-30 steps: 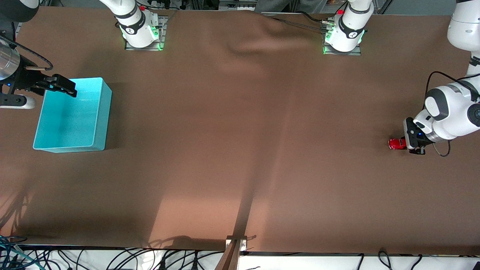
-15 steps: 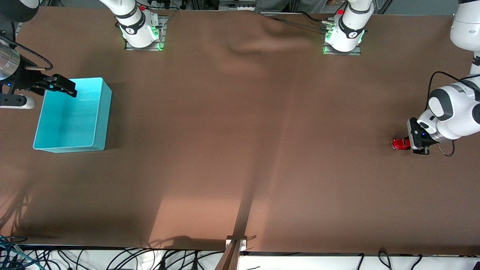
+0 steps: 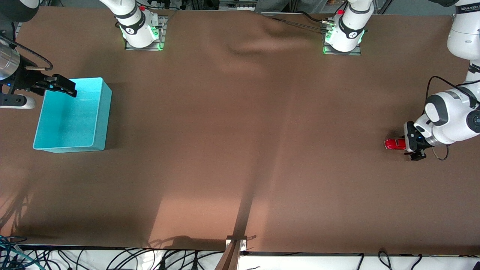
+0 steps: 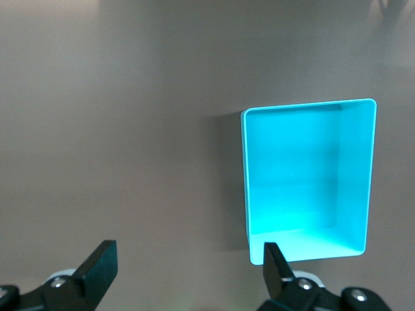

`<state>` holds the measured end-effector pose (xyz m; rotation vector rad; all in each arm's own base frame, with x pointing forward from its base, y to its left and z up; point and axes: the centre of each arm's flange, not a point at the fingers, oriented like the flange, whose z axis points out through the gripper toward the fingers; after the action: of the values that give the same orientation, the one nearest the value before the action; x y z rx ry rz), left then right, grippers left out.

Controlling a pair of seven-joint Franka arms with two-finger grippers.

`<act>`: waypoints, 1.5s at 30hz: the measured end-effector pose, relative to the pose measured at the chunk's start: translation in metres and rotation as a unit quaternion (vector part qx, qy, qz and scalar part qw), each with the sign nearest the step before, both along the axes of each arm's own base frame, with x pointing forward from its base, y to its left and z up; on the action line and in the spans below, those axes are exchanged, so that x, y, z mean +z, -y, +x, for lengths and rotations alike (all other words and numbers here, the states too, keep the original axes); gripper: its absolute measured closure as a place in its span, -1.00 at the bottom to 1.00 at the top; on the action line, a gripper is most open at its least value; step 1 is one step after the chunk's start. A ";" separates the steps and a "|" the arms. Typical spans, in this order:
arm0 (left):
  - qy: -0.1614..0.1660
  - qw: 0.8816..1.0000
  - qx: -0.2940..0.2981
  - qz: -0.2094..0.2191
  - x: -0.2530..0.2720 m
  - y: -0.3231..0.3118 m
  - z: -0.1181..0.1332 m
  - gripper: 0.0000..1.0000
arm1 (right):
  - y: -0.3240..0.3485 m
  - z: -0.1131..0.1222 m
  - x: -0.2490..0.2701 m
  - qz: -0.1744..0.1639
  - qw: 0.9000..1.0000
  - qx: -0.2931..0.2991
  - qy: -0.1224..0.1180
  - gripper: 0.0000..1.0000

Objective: Wind red beetle toy and store in blue box

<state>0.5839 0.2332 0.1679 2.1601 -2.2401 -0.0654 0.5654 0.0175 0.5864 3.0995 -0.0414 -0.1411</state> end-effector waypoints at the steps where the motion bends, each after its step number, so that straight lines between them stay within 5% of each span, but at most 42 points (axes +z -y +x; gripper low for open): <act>1: 0.000 1.000 0.000 0.000 0.000 0.000 0.000 -1.00 | 0.000 0.000 0.000 0.000 1.000 0.000 0.000 -1.00; 29: 0.002 1.000 0.008 0.004 0.034 -0.018 0.023 -1.00 | 0.000 0.000 0.000 0.000 1.000 0.000 0.000 -1.00; 45: 0.031 0.999 0.038 -0.007 0.076 -0.039 0.045 -1.00 | 0.000 0.000 0.000 0.000 1.000 0.000 0.000 -1.00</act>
<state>0.6290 0.2717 0.2441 2.2680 -2.1782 0.0191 0.5654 0.0176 0.5864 3.0997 -0.0413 -0.1411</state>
